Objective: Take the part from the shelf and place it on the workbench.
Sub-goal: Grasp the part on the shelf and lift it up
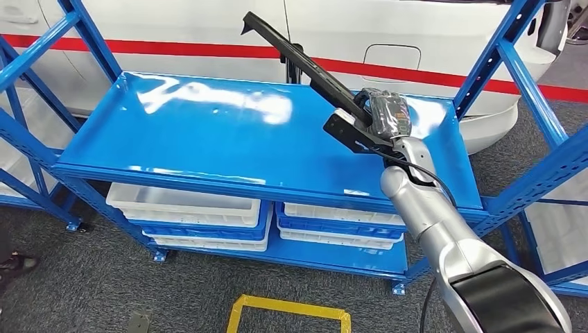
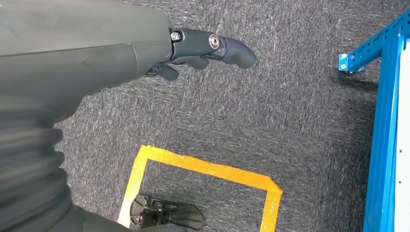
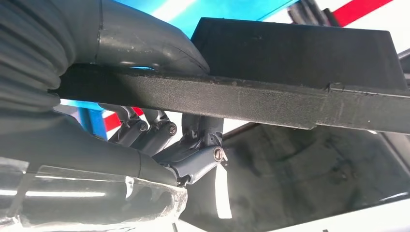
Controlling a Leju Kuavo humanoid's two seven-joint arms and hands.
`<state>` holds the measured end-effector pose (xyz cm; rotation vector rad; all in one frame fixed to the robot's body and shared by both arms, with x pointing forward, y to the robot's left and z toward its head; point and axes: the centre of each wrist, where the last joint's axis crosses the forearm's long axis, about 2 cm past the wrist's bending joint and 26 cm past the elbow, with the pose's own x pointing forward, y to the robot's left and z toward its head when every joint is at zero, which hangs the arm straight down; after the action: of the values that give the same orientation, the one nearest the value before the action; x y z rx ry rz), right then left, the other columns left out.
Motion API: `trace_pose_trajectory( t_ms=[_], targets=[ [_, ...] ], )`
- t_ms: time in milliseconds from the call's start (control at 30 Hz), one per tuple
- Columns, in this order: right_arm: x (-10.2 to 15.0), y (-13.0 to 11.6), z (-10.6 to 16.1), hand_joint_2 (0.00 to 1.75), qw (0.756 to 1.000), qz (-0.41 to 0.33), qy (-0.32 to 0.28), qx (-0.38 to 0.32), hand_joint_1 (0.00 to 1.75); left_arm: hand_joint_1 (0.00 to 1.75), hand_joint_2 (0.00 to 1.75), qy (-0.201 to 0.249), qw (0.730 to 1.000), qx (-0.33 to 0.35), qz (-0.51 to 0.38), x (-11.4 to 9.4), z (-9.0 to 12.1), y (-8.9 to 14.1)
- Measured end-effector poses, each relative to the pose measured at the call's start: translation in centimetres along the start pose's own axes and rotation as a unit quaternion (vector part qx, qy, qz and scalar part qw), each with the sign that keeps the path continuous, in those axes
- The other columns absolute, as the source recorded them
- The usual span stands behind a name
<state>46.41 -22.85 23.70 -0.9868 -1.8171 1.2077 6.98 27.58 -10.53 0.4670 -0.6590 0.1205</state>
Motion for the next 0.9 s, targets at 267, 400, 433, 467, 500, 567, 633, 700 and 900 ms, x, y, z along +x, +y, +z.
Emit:
trace_pose_trajectory(
  t_ms=[267, 400, 433, 467, 500, 567, 633, 700, 900],
  targets=[
    [0.18, 0.36, 0.23, 1.75, 1.000, 0.002, 0.004, 0.000, 1.75, 0.00, 1.75, -0.007, 1.000, 0.006, -0.007, 0.03, -0.23, 0.39],
    [0.20, 0.60, 0.40, 1.75, 1.000, 0.003, 0.005, 0.003, 1.75, 0.00, 1.75, -0.009, 1.000, 0.009, -0.009, 0.07, -0.34, 0.55],
    [0.19, 0.67, 0.46, 1.75, 1.000, 0.003, 0.005, 0.003, 1.75, 0.00, 1.75, -0.009, 1.000, 0.010, -0.009, 0.09, -0.37, 0.58],
    [0.20, 0.70, 0.48, 1.75, 1.000, 0.003, 0.005, 0.004, 1.75, 0.00, 1.75, -0.010, 1.000, 0.010, -0.009, 0.14, -0.41, 0.60],
    [0.21, 0.68, 0.47, 1.75, 1.000, 0.003, 0.005, 0.003, 1.75, 0.00, 1.75, -0.011, 1.000, 0.011, -0.009, 0.24, -0.50, 0.65],
    [0.22, 0.55, 0.40, 1.75, 1.000, 0.004, 0.004, 0.001, 1.75, 0.00, 1.75, -0.014, 1.000, 0.013, -0.009, 0.49, -0.71, 0.75],
    [0.29, 0.49, 0.34, 1.75, 1.000, 0.004, 0.003, 0.000, 1.75, 0.00, 1.75, -0.016, 1.000, 0.014, -0.008, 0.61, -0.84, 0.86],
    [0.27, 0.47, 0.35, 1.75, 1.000, 0.005, 0.002, 0.000, 1.75, 0.00, 1.75, -0.015, 1.000, 0.014, -0.008, 0.60, -0.83, 0.85],
    [-0.53, 0.34, 0.65, 1.75, 1.000, 0.016, 0.004, 0.005, 1.75, 0.00, 1.75, -0.015, 1.000, 0.004, -0.002, 0.64, -0.58, 0.33]
  ],
)
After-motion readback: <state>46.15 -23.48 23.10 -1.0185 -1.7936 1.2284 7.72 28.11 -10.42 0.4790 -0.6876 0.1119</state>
